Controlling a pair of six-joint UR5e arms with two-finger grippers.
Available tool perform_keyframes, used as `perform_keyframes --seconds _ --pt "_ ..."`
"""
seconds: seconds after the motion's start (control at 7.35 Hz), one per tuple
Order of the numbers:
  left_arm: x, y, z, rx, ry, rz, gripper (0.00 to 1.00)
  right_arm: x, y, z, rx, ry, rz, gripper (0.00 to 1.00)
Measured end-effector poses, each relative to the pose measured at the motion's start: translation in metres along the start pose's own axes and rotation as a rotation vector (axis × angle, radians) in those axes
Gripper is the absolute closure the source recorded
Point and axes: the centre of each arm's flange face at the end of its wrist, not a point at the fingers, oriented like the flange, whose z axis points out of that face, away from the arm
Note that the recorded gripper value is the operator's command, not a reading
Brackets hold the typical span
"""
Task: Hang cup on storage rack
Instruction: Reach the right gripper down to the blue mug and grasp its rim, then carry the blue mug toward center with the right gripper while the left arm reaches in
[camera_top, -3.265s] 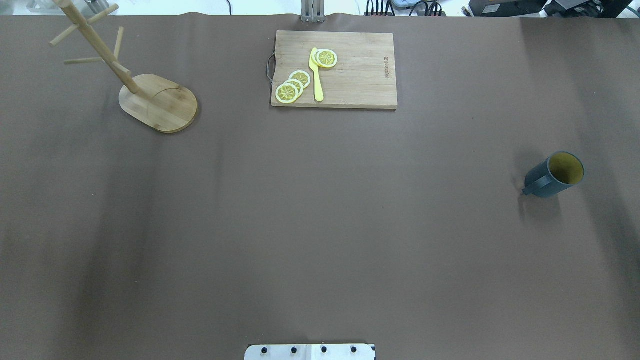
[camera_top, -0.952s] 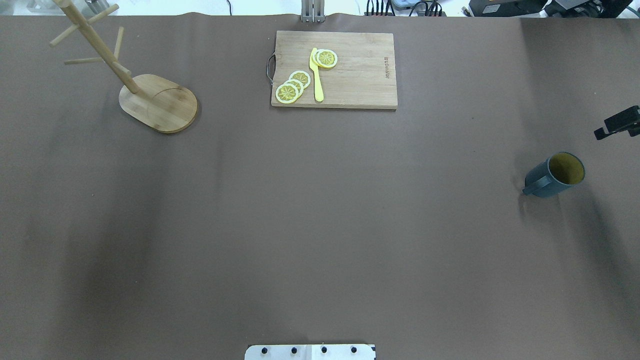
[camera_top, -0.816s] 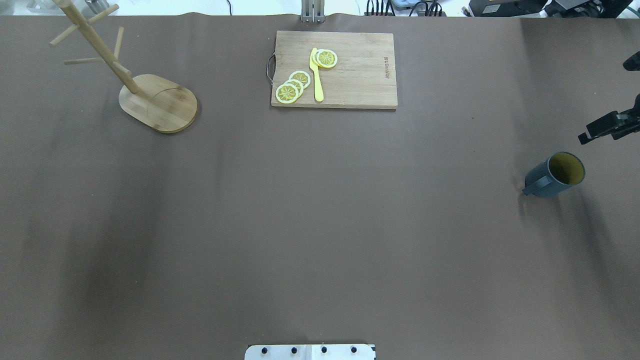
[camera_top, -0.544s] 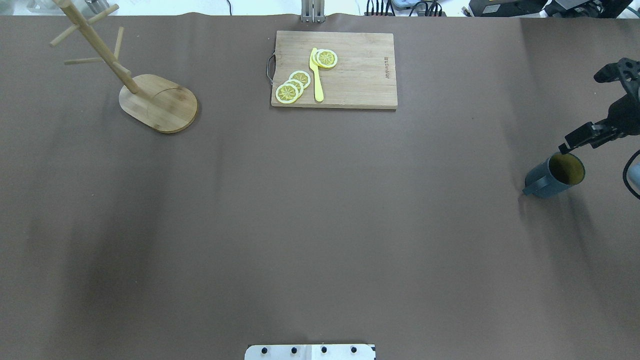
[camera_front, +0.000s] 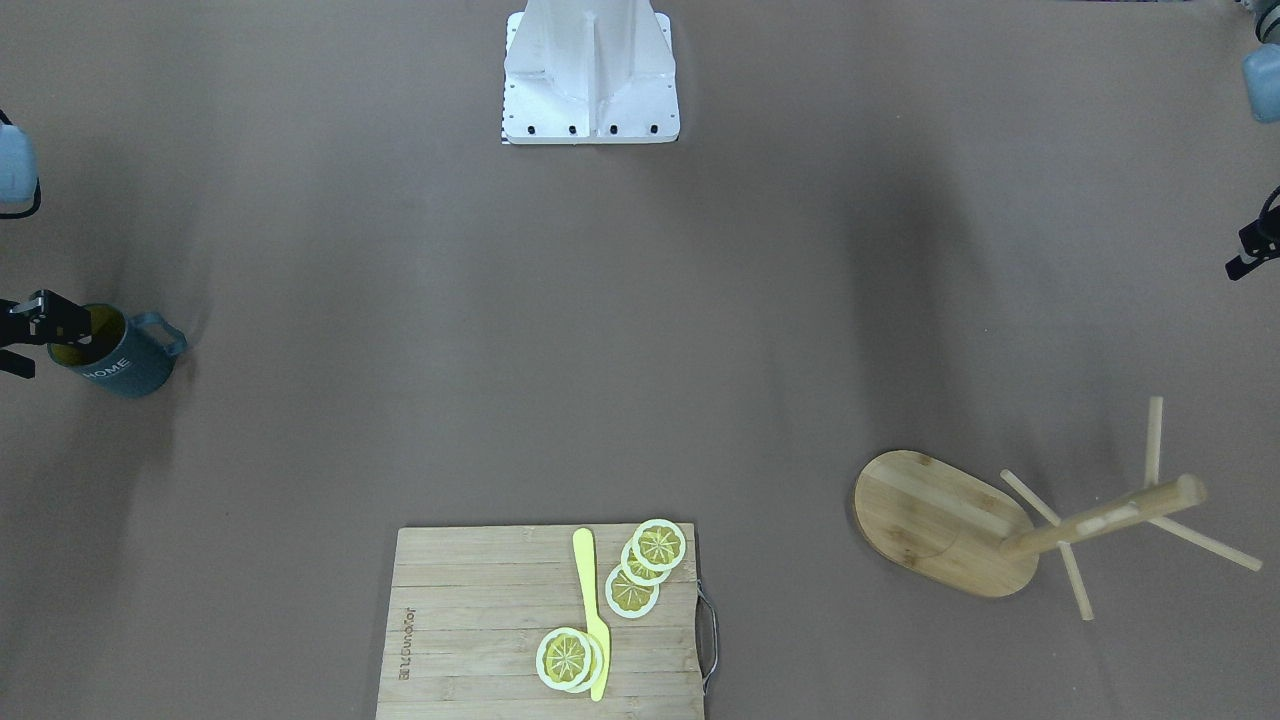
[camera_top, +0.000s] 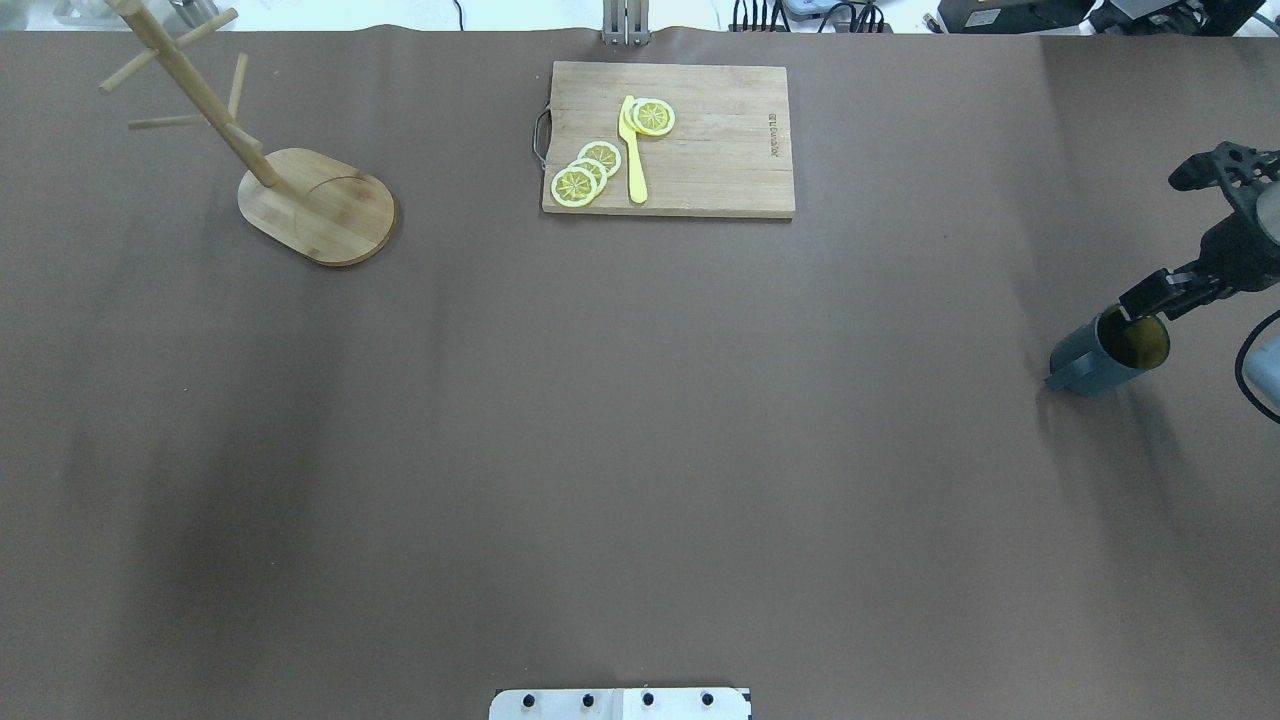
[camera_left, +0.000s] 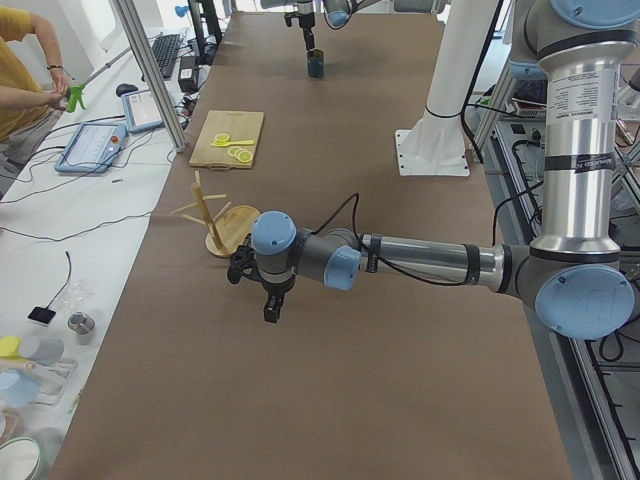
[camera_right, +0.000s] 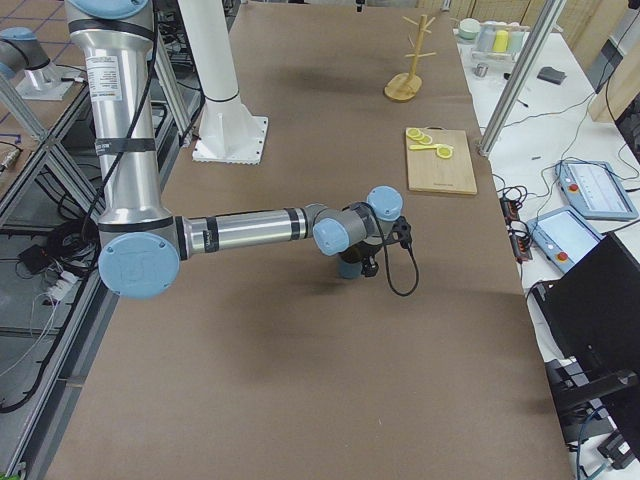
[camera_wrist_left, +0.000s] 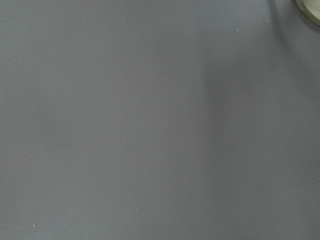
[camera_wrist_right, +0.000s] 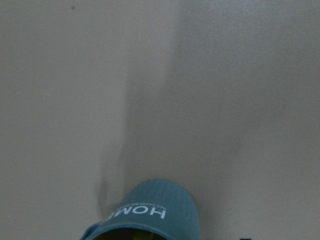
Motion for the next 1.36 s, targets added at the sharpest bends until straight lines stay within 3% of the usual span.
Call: perform_keyframes --seconds 0.41,0.68,1.09,1.36 --pt "0.001 -0.001 -0.001 0.003 0.002 0.006 0.02 -0.001 0.002 0.007 -0.012 0.003 -0.005 1.0" --pt "0.003 -0.004 -0.002 0.011 0.006 0.017 0.02 -0.018 -0.006 0.0 0.005 -0.004 -0.038 1.0" --pt "0.006 -0.005 -0.004 0.04 0.013 0.051 0.02 -0.152 -0.055 -0.008 0.057 -0.055 -0.237 1.0" --pt "0.013 -0.008 -0.005 0.058 0.019 0.077 0.02 -0.303 -0.082 0.012 0.096 -0.023 -0.335 1.0"
